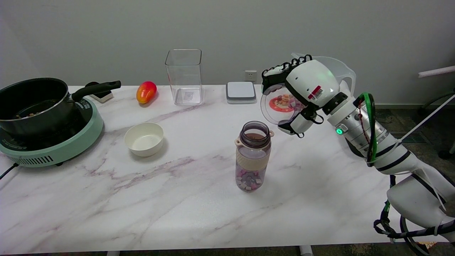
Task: Pour the contents of the measuring cup into the bottle.
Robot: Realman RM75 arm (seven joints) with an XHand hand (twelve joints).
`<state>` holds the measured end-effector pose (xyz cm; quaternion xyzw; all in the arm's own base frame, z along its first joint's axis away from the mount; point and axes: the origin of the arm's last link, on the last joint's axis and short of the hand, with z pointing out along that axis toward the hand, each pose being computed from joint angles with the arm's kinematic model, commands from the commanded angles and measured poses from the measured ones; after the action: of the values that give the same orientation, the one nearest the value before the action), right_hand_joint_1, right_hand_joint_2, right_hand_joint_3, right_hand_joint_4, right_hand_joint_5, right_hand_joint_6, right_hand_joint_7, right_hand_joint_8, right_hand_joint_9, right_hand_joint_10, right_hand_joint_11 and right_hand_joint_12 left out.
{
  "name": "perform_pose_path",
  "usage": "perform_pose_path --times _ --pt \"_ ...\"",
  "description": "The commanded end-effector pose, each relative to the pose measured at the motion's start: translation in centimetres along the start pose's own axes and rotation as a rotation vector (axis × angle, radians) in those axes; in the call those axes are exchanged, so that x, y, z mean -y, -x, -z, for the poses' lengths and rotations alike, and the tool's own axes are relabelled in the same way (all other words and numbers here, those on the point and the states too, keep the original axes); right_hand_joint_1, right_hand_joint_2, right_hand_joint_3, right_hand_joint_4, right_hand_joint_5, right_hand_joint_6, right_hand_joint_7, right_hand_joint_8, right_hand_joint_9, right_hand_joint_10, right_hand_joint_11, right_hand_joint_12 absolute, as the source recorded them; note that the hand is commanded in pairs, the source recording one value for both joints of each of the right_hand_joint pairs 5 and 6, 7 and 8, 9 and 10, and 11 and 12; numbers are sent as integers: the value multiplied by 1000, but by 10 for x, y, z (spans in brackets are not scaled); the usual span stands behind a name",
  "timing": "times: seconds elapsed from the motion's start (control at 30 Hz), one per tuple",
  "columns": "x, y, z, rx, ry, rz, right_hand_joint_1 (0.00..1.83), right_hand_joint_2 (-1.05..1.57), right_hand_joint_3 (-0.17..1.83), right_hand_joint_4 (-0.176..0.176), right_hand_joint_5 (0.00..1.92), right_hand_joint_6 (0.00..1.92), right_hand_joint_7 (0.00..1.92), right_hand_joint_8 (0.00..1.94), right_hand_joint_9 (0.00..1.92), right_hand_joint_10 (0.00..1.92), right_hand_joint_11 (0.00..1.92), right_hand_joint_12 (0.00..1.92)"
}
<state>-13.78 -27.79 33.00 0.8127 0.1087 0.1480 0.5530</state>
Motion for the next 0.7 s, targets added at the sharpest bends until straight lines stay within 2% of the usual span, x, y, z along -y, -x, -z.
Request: perform_pose_path --times 0.03,0.7 --pt "-2 -2 3 -12 1 82 1605 559 1003 0 1451 1451 1435 1435 1329 1329 1150 1150" --pt "9 -6 -8 -42 -56 75 1607 538 1031 0 1421 1421 1428 1428 1325 1325 1144 1144"
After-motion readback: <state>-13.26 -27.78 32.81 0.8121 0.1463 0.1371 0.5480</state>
